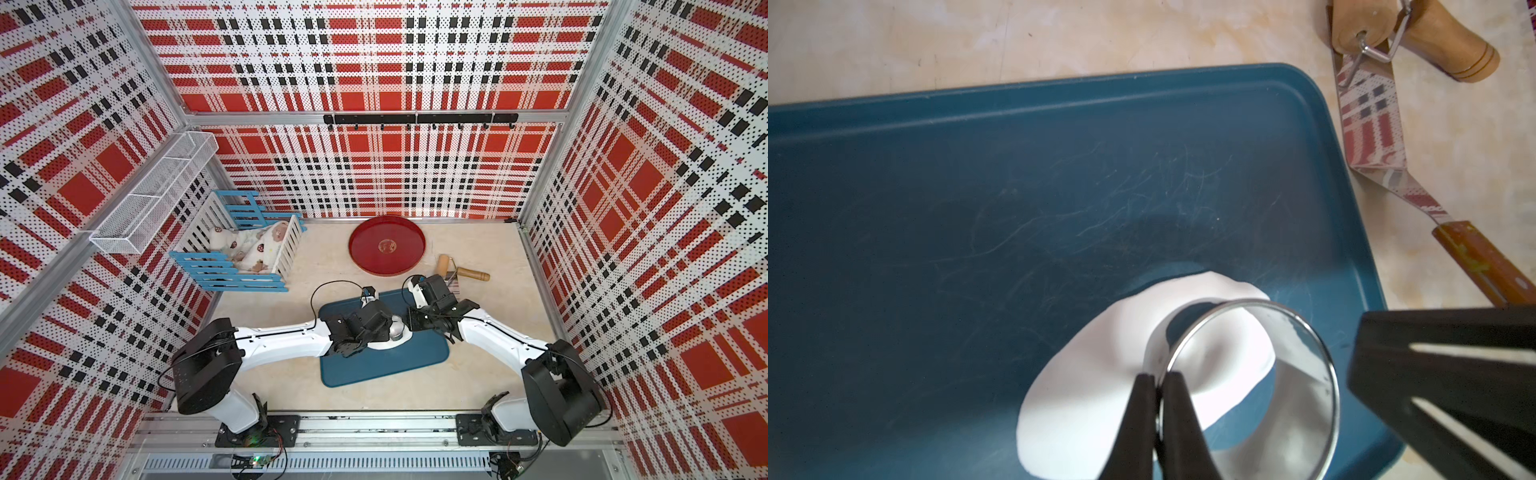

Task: Roll out the dumpling wrappers from the dough
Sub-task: Press the dumpling wrapper on the work surface.

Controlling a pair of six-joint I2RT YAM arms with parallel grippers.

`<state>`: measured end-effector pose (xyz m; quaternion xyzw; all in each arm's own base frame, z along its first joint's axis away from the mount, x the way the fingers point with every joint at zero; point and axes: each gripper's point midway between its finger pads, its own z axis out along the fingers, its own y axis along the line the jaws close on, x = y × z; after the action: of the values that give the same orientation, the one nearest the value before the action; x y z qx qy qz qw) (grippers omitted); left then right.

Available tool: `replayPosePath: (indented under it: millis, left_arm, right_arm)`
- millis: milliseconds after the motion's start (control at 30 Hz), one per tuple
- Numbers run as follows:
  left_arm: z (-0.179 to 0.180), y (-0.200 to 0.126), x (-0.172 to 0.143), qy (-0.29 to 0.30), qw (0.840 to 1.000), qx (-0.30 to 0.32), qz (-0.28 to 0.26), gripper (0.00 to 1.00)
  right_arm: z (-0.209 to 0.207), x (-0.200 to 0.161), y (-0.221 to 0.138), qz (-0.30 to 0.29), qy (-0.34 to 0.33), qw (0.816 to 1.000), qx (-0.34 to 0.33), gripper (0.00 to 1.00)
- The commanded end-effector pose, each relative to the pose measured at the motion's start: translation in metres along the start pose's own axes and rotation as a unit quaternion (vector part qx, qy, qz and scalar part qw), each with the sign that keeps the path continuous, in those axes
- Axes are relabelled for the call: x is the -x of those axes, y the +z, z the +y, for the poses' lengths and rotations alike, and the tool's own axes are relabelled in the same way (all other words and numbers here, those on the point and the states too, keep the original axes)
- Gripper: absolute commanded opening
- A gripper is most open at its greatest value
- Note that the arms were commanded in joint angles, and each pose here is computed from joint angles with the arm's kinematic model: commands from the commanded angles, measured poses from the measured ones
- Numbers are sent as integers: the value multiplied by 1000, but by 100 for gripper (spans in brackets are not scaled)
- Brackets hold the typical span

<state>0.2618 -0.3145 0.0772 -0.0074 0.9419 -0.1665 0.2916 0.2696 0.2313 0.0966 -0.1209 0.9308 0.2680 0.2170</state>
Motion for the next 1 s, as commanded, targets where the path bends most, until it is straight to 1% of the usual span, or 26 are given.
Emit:
replayPosePath:
  millis: [0, 200, 533, 967]
  left_arm:
    - [2, -7, 2, -3, 1000, 1, -11, 0]
    - [6, -8, 1, -5, 1000, 4, -13, 0]
    - [6, -9, 2, -5, 1000, 4, -17, 0]
    - [4, -6, 4, -3, 1000, 6, -18, 0]
  right_arm:
    - [9, 9, 3, -9, -10, 1000, 8, 21]
    - [11, 9, 10, -3, -6, 1000, 12, 17]
    - [13, 11, 18, 5, -5, 1000, 19, 15]
    - [10, 4, 23, 18, -7, 1000, 15, 13]
